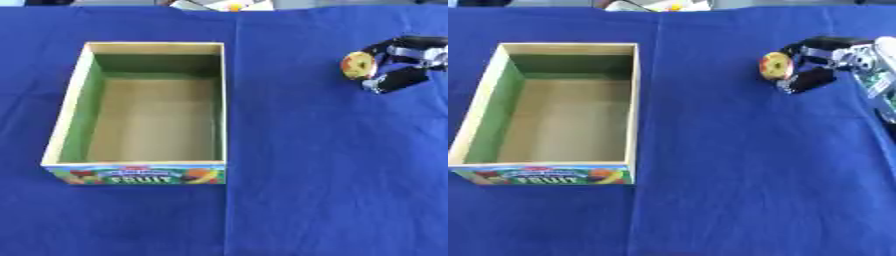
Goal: Pick up objects on the table and place them in the box.
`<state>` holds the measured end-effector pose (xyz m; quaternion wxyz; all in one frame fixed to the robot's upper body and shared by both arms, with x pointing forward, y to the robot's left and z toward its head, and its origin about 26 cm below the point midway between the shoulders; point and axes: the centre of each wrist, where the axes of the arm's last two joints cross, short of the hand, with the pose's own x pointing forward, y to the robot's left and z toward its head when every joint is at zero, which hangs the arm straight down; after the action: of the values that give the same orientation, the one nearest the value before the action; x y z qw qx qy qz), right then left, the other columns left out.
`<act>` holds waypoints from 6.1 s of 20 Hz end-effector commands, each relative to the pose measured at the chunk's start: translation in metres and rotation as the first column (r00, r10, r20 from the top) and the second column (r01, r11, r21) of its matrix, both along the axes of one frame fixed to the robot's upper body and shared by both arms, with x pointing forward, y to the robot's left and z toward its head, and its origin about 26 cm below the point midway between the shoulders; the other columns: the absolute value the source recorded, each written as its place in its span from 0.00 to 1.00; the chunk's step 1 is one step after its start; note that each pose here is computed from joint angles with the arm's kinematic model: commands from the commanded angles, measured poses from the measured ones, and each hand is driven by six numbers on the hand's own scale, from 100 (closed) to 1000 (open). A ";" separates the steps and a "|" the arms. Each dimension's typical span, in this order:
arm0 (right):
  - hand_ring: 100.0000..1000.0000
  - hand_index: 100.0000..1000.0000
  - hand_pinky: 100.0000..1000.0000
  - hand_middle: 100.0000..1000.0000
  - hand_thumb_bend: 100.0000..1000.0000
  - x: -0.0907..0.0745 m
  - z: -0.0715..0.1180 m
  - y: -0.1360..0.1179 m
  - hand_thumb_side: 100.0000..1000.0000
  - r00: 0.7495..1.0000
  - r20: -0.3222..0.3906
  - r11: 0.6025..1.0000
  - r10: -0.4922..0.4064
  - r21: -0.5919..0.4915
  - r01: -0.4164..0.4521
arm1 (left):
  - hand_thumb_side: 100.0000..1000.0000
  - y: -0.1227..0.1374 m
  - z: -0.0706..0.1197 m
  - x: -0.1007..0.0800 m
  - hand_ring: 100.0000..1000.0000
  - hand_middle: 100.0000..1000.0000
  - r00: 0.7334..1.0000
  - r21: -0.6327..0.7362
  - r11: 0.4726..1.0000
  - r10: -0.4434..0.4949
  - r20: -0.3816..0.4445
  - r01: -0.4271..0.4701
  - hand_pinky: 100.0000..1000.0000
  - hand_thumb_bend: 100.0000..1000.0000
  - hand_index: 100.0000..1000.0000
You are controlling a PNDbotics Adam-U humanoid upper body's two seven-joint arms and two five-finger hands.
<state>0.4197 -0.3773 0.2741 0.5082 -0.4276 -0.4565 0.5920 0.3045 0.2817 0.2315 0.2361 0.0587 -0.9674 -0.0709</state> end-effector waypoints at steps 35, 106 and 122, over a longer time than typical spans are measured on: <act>0.51 0.50 0.69 0.39 0.00 -0.012 0.030 0.018 0.01 0.948 0.317 0.996 0.033 0.065 -0.056 | 1.00 -0.003 0.008 -0.002 0.93 0.95 1.000 0.027 1.000 -0.016 0.009 0.015 0.68 0.00 0.99; 0.55 0.62 0.65 0.51 0.00 -0.001 -0.025 0.302 0.11 0.814 0.126 0.823 0.567 -0.039 -0.567 | 1.00 -0.020 0.024 0.002 0.92 0.93 0.978 0.024 0.991 -0.130 0.161 0.128 0.69 0.00 0.99; 0.67 0.92 0.74 0.73 0.00 -0.023 0.031 0.286 0.61 0.765 0.283 0.812 0.579 -0.108 -0.574 | 1.00 -0.019 0.022 0.002 0.92 0.93 0.980 0.017 0.992 -0.130 0.152 0.129 0.69 0.00 0.99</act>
<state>0.4032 -0.0864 0.2851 0.2414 -0.3400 -0.6163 0.6680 0.3100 0.2614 0.2467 0.1680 0.0010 -0.9827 -0.0785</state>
